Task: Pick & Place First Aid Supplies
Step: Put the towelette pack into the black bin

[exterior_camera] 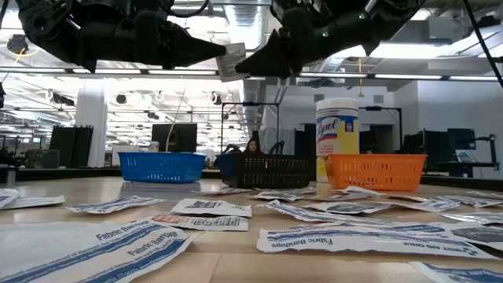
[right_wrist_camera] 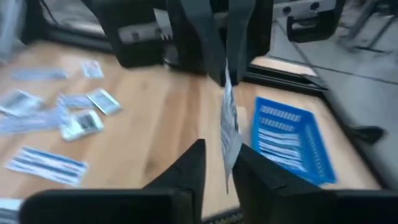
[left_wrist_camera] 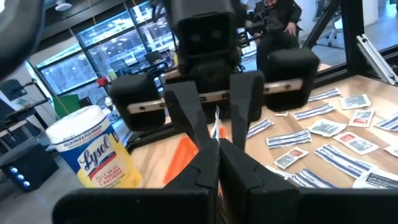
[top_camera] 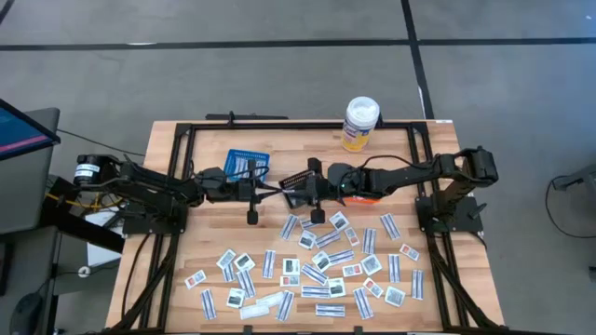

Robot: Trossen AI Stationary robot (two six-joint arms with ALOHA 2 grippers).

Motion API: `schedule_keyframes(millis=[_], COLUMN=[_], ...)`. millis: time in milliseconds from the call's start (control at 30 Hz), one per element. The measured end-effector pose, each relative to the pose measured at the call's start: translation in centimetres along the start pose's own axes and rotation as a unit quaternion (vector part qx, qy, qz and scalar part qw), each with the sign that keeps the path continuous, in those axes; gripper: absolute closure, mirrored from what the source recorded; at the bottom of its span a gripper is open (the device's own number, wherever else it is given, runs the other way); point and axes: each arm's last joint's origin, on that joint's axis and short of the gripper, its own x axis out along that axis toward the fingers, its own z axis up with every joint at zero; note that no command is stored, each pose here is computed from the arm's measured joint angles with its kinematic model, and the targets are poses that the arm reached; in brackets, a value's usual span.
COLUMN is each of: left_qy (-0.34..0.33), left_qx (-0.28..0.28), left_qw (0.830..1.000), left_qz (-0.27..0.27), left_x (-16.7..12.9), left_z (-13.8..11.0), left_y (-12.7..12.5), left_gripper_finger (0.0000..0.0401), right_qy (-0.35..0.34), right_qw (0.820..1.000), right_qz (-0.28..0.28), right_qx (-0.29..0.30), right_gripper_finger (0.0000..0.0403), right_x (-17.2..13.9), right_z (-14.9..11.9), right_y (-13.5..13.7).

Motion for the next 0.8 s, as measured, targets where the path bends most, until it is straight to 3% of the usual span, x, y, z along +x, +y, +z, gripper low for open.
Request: schedule_keyframes(millis=[467, 633, 800], left_qy=[-0.017, -0.040, -0.053], left_qx=[-0.034, -0.038, -0.038], left_qw=[0.999, 0.998, 0.998], left_qz=[0.008, 0.016, 0.021], left_x=[0.0, 0.1, 0.9], left_z=[0.3, 0.6, -0.3], left_y=[0.2, 0.2, -0.1], left_gripper_finger=[0.0395, 0.0395, 0.0396], right_qy=[-0.041, -0.065, -0.065], right_qw=[0.999, 0.997, 0.997], right_qz=[-0.026, -0.031, -0.034], right_qx=[-0.009, -0.007, -0.004], right_gripper_finger=[0.0212, 0.0203, 0.0219], right_x=[-0.1, -0.1, 0.2], right_z=[1.0, 1.5, 1.2], right_y=[0.6, 0.3, 0.1])
